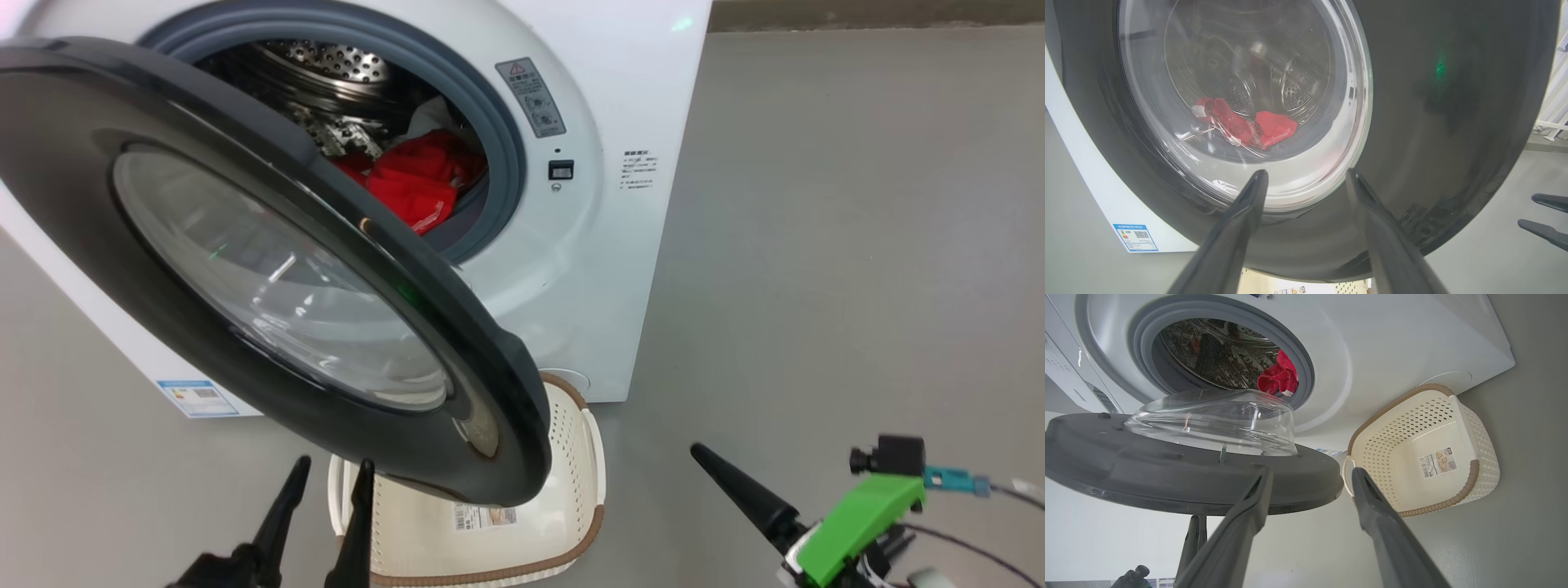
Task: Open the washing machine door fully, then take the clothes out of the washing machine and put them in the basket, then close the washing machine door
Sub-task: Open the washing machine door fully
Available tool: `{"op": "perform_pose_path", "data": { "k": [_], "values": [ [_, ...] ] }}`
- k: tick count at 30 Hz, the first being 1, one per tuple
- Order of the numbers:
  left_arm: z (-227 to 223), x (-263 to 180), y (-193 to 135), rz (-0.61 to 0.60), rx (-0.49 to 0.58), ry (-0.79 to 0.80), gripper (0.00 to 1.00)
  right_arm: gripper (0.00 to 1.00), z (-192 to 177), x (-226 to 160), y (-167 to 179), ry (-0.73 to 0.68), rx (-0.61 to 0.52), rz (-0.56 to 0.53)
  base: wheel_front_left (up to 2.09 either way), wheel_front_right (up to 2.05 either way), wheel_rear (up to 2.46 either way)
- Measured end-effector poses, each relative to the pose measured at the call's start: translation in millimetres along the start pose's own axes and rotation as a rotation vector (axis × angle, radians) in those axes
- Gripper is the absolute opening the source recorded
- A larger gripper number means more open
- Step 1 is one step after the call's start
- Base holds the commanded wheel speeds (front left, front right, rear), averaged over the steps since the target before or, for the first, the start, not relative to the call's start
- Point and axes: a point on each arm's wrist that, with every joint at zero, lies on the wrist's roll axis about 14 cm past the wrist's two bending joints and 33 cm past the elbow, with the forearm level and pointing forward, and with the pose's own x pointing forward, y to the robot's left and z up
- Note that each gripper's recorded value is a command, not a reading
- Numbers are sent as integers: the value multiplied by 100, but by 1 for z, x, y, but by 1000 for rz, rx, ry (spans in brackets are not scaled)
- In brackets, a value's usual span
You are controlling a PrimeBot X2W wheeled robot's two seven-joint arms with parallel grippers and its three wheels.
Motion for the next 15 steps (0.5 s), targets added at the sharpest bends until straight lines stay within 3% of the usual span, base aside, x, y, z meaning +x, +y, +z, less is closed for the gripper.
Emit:
{"op": "perform_pose_path", "data": {
  "k": [8,15],
  "values": [
    [-9,-3,-1,-1,-3,28,100,100,9,-18,-26,-99,0,-75,0,0,0],
    [-15,-3,-1,-3,-5,47,100,100,22,-37,-55,-183,-125,-174,0,0,0]
  ]
}}
